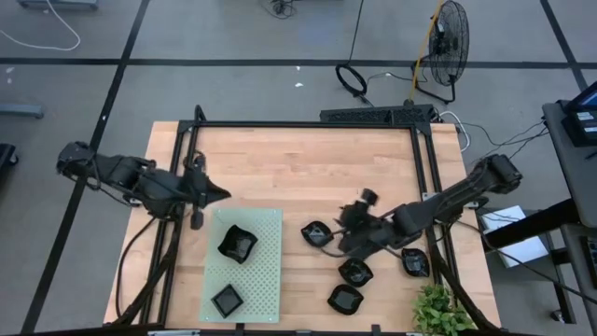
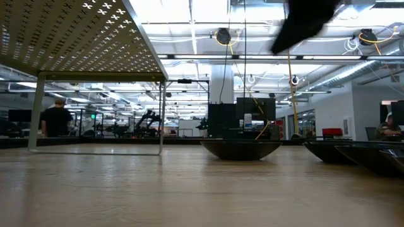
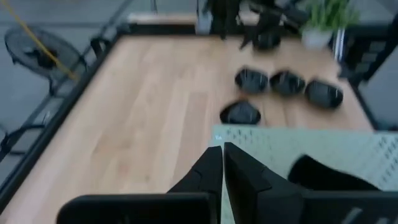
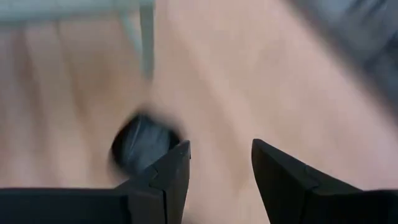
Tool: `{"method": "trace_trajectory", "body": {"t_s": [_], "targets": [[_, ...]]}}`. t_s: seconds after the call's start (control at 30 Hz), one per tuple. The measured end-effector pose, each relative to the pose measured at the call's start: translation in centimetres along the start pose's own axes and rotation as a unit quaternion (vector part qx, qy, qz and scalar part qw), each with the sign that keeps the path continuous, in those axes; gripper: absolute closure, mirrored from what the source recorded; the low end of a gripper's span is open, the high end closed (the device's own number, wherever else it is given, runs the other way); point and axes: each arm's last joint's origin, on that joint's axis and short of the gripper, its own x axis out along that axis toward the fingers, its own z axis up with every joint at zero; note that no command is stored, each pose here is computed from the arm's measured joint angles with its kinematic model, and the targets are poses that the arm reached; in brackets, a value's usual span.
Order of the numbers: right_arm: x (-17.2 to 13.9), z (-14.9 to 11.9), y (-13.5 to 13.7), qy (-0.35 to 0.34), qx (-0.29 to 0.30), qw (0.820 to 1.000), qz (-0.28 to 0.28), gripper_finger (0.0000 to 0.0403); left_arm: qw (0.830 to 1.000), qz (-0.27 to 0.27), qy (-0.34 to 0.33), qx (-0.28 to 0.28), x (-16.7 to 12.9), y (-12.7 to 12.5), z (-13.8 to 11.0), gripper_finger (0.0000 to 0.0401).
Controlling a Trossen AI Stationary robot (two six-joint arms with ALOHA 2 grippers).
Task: Pick & Place Mini shaped plates
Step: Put the leaf shaped plate on the shelf
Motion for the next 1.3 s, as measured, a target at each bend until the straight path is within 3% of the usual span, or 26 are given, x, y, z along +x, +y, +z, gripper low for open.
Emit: {"method": "trace_trajectory", "body": {"t_s": [0.1, 0.23, 0.4, 0.77, 1.03, 1.2, 1.3], "targets": [[-1.7, -1.7, -1.4, 0.133, 0.07, 0.988, 0.032, 0.0243, 0.999, -0.005, -0.052, -0.012, -0.2, 0.9, -1.7, 0.0396], [-3.6, -4.2, -2.1, 0.298, 0.113, 0.948, 0.011, 0.0243, 0.996, 0.009, -0.089, -0.026, 0.1, 1.8, -3.8, 0.039], [-4.2, -7.1, -1.6, 0.398, 0.174, 0.901, -0.024, 0.0243, 0.995, 0.036, -0.093, -0.032, 1.0, 2.2, -5.4, 0.0367], [-3.1, -12.6, -1.1, 0.464, 0.276, 0.838, -0.073, 0.0243, 0.994, 0.057, -0.085, -0.027, 1.5, 2.3, -5.6, 0.0355], [-2.5, -14.7, -0.4, 0.464, 0.319, 0.825, -0.051, 0.0249, 0.995, 0.06, -0.083, 0.005, 1.5, 2.4, -5.6, 0.0354], [-2.3, -15.8, -0.6, 0.485, 0.336, 0.805, -0.064, 0.0278, 0.995, 0.06, -0.083, 0.005, 1.5, 2.4, -5.7, 0.0354], [-2.3, -15.8, -0.6, 0.484, 0.337, 0.805, -0.062, 0.0298, 0.995, 0.06, -0.082, 0.006, 1.5, 2.4, -5.7, 0.0354]]}}
